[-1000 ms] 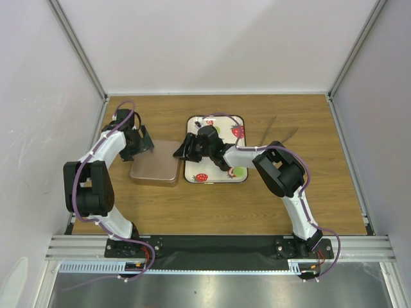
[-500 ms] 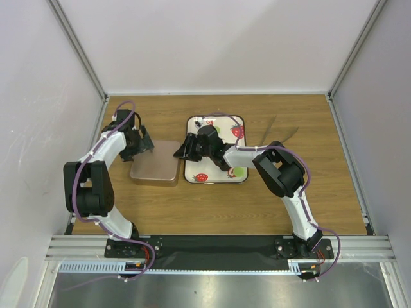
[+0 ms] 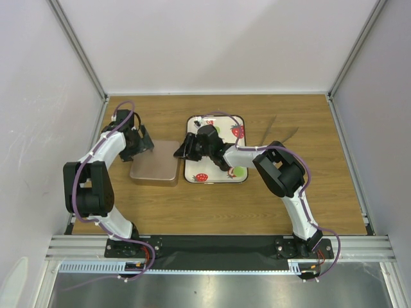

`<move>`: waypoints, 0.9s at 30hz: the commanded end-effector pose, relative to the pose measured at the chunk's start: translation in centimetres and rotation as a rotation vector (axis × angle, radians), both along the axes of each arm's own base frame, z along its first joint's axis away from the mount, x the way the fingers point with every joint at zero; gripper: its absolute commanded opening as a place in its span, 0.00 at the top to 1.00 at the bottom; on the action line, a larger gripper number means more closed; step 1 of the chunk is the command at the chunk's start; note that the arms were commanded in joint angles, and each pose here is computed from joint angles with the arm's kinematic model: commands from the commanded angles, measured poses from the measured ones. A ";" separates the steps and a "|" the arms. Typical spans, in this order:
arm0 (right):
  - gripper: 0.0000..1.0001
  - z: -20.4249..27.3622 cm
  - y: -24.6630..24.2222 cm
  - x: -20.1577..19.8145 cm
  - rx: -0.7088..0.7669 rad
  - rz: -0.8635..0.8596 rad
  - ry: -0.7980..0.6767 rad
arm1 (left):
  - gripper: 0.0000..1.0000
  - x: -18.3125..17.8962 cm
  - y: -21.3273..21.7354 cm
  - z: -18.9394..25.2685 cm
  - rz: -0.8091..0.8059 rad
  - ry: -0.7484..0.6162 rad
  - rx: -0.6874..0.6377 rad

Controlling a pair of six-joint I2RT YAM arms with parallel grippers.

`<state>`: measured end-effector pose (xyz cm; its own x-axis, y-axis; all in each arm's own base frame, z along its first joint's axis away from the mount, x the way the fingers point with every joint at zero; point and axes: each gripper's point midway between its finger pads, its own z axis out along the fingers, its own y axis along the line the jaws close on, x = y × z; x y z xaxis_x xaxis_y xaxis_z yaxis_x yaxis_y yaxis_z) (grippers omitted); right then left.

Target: Pack the cookies

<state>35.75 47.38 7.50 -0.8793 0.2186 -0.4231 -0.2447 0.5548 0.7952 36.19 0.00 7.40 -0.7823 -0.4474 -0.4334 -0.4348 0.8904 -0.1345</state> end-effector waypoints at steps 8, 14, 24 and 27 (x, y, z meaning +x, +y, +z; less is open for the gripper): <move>0.39 4.9 1.2 0.3 0.073 0.076 -0.079 | 0.04 2.0 -0.4 4.6 0.016 -0.088 0.001; 0.34 7.5 0.3 1.4 0.091 0.062 -0.113 | 0.03 3.4 0.8 8.7 0.029 -0.178 0.064; 0.32 12.0 -4.7 2.5 0.073 -0.016 -0.193 | 0.03 2.0 -3.9 15.7 -0.118 -0.347 0.061; 0.29 14.2 -7.5 2.5 0.051 -0.071 -0.255 | 0.03 0.5 -6.2 17.4 -0.198 -0.400 0.054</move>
<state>38.13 42.27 16.53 -0.8118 0.2614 -0.5222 -0.3297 0.5330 0.7793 38.11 -4.25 20.75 -0.6640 -0.3369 -0.6675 -0.2827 0.9396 -0.1930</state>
